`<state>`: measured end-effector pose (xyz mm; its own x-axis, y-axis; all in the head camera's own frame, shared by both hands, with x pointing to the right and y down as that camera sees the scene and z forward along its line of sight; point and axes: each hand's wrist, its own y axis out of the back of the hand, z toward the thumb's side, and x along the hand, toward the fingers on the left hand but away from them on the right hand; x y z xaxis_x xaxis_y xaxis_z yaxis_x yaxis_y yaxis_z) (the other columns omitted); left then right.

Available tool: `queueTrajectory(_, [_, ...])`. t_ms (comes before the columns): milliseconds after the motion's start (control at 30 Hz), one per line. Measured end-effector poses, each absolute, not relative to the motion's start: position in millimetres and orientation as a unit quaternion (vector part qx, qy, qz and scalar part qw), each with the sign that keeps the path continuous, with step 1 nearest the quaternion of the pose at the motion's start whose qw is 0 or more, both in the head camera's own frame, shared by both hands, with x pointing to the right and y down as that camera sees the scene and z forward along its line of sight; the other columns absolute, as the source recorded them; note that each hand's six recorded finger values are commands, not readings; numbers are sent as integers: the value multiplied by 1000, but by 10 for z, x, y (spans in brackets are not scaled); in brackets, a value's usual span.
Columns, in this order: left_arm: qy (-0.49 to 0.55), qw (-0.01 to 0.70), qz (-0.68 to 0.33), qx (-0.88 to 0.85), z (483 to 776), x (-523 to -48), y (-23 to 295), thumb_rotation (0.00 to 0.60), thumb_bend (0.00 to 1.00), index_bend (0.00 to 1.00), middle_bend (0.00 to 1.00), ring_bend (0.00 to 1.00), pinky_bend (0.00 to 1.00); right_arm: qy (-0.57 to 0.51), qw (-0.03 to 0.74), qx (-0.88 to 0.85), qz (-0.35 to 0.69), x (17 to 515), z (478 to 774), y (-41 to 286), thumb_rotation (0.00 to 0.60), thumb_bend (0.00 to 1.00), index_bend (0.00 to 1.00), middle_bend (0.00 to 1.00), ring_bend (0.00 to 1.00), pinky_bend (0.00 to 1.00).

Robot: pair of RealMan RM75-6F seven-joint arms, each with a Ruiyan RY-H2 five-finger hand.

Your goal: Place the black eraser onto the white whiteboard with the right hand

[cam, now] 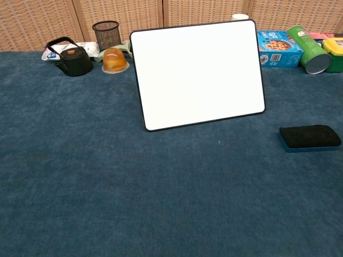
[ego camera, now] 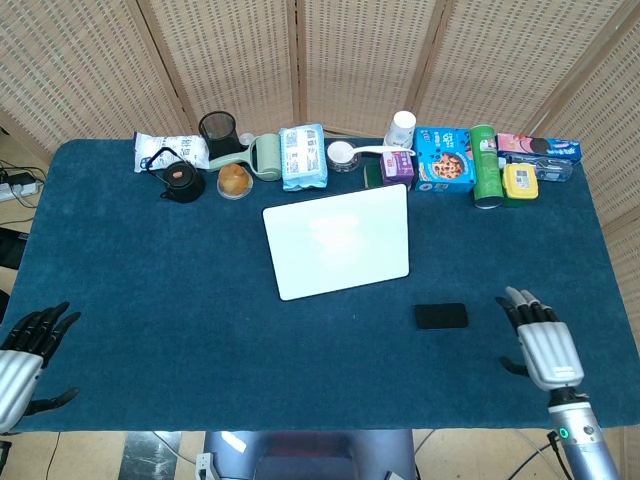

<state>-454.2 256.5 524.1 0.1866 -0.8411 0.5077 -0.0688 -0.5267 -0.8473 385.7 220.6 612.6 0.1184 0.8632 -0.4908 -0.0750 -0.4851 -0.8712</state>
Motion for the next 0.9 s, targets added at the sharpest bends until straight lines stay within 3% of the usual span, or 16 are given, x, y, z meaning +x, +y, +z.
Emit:
queueTrajectory(367, [338, 349, -544, -684, 5227, -4611, 2521, 600, 70, 0, 0, 0, 51, -268, 356, -660, 605, 3372, 6633, 1865, 600, 0, 200, 188, 193, 274])
queueTrajectory(667, [347, 344, -540, -685, 5187, -4654, 2477, 600, 69, 0, 0, 0, 50, -238, 376, -651, 615, 3107, 6803, 1765, 600, 0, 236, 228, 235, 296])
queueTrajectory(900, [347, 343, -537, -688, 5169, -4667, 2475, 600, 69, 0, 0, 0, 50, -227, 391, -641, 620, 3007, 6902, 1774, 600, 0, 272, 284, 301, 373])
